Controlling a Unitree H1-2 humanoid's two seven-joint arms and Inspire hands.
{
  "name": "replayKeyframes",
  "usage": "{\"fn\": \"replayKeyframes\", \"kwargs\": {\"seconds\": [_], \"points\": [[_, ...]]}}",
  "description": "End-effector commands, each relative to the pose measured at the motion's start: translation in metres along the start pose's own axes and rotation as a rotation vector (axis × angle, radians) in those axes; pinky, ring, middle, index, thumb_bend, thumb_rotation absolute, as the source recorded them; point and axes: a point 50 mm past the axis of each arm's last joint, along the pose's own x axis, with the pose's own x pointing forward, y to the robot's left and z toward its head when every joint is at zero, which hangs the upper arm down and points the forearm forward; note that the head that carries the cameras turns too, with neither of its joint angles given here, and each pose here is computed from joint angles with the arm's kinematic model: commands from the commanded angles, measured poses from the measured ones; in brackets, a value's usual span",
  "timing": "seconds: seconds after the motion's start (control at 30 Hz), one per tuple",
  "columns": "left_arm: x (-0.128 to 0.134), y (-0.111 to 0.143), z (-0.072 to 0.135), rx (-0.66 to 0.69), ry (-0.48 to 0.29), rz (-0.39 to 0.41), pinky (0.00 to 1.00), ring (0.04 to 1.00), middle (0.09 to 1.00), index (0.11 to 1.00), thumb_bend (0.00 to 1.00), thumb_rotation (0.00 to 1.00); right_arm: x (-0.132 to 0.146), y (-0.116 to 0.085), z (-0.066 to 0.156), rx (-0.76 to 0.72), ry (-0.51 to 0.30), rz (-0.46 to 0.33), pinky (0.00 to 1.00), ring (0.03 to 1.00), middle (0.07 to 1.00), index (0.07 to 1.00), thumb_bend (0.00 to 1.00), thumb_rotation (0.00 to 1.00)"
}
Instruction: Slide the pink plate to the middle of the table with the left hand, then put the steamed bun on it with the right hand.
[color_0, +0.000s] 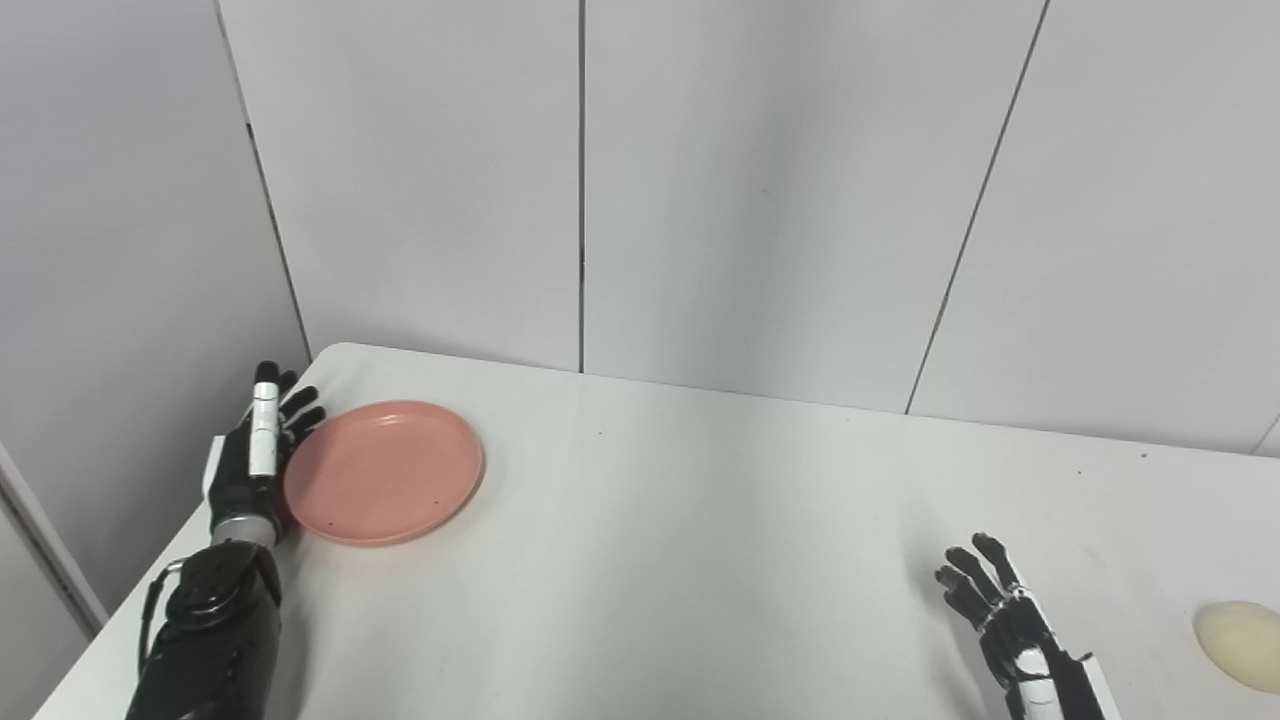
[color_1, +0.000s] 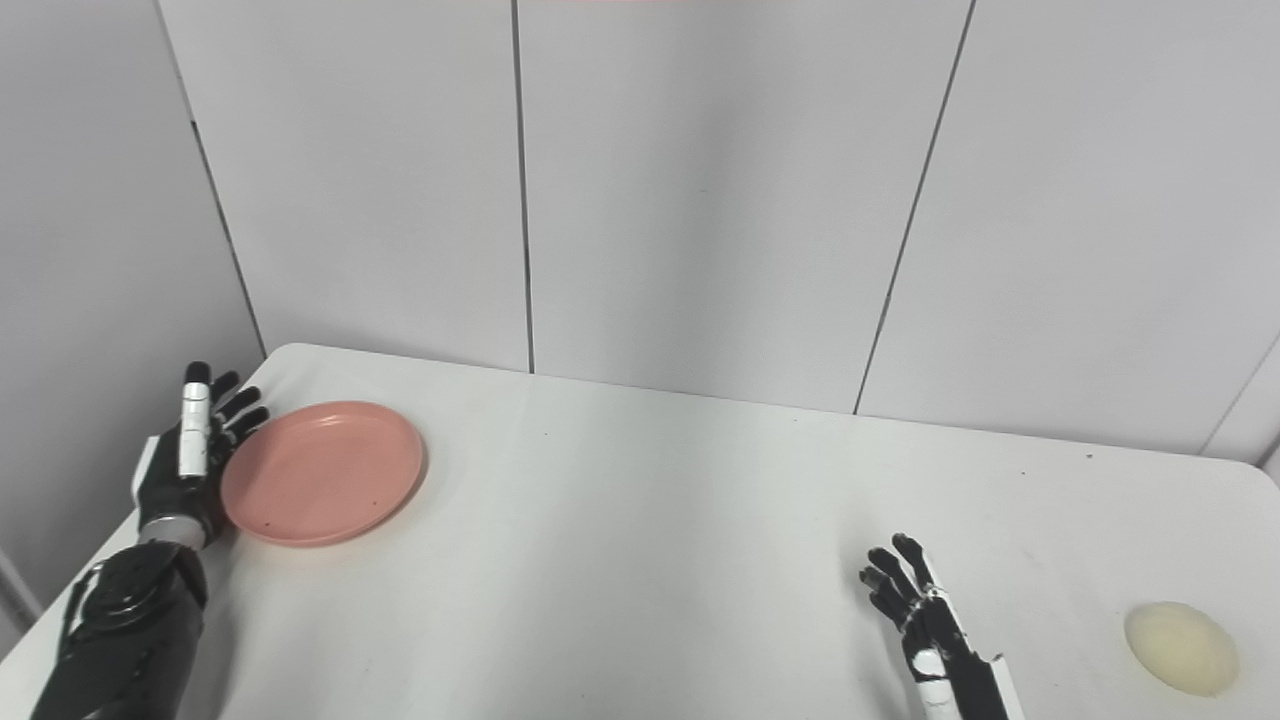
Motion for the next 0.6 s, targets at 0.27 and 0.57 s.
{"fn": "replayKeyframes", "kwargs": {"seconds": [0.27,0.57], "points": [[0.003,-0.016,0.02,0.022,-0.022,-0.075,0.87,0.851,0.861,0.851,0.83,0.93,-0.017,0.005,-0.013,0.014,0.055,-0.001,0.9,0.864,0.887,0.938,0.73,1.0],[0.003,-0.023,0.016,0.056,-0.004,-0.101,0.86,0.84,0.849,0.846,0.85,0.93,-0.017,0.006,-0.013,0.002,0.049,-0.004,0.89,0.852,0.873,0.933,0.72,1.0]]}}
